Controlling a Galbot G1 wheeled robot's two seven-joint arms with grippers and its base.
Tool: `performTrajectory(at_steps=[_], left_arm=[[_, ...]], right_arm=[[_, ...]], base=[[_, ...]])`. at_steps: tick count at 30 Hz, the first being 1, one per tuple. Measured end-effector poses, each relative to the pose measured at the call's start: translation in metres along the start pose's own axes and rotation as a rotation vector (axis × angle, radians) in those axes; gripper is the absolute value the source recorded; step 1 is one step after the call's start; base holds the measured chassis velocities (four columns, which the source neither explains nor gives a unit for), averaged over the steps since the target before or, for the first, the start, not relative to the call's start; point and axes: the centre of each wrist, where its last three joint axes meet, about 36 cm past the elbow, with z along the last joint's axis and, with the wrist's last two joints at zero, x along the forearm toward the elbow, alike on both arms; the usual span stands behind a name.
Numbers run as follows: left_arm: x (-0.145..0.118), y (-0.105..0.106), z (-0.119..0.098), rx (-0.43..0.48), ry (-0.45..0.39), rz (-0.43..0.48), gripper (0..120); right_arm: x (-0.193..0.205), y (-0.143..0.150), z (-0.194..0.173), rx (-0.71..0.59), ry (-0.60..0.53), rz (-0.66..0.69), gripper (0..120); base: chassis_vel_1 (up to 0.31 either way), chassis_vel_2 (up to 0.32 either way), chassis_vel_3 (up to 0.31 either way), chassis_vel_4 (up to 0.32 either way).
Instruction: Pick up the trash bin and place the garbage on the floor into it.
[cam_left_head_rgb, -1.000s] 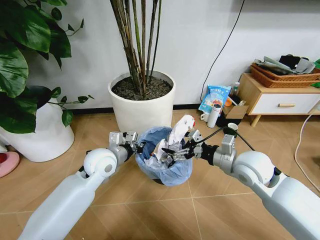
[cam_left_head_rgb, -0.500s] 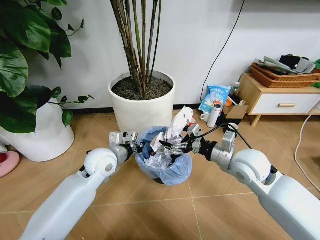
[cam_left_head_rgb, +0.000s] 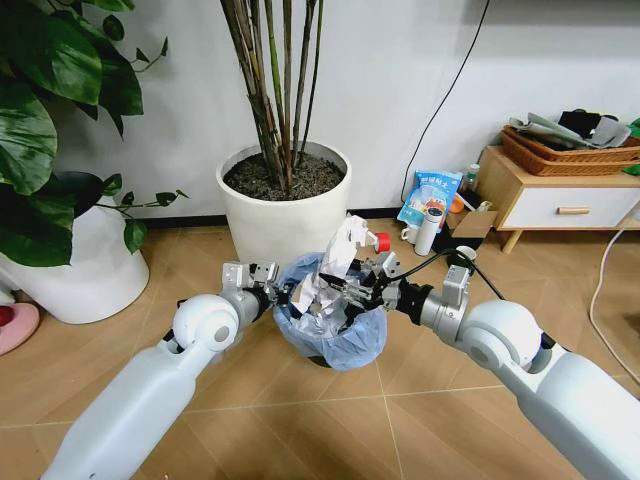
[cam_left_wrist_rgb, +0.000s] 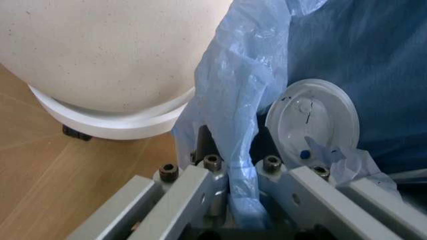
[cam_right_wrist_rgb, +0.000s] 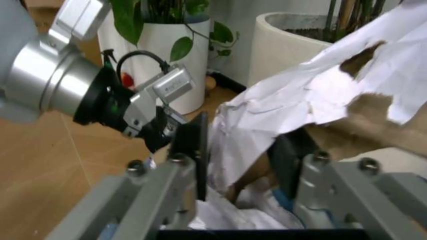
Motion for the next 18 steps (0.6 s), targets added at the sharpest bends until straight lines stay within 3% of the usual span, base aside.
performTrajectory(at_steps=[5, 7, 8, 18], left_arm=[[0.0009, 0.0004, 0.0022, 0.005, 0.002, 0.0, 0], [0.001, 0.0004, 0.0023, 0.005, 0.002, 0.0, 0], [0.0013, 0.0008, 0.003, 0.006, 0.002, -0.002, 0], [0.0027, 0.0, 0.0039, 0.005, 0.0, 0.0, 0]], right_arm=[[0.0003, -0.0039, 0.0022, 0.036, 0.008, -0.018, 7], [0.0003, -0.0041, 0.0023, 0.037, 0.008, -0.018, 7], [0.0, -0.006, 0.0032, 0.052, 0.009, -0.021, 0], [-0.0036, -0.0106, 0.0062, 0.117, -0.019, -0.04, 0]], base=[[0.0, 0.0, 0.0, 0.0], [0.0, 0.0, 0.0, 0.0], [0.0, 0.0, 0.0, 0.0], [0.0, 0.0, 0.0, 0.0]])
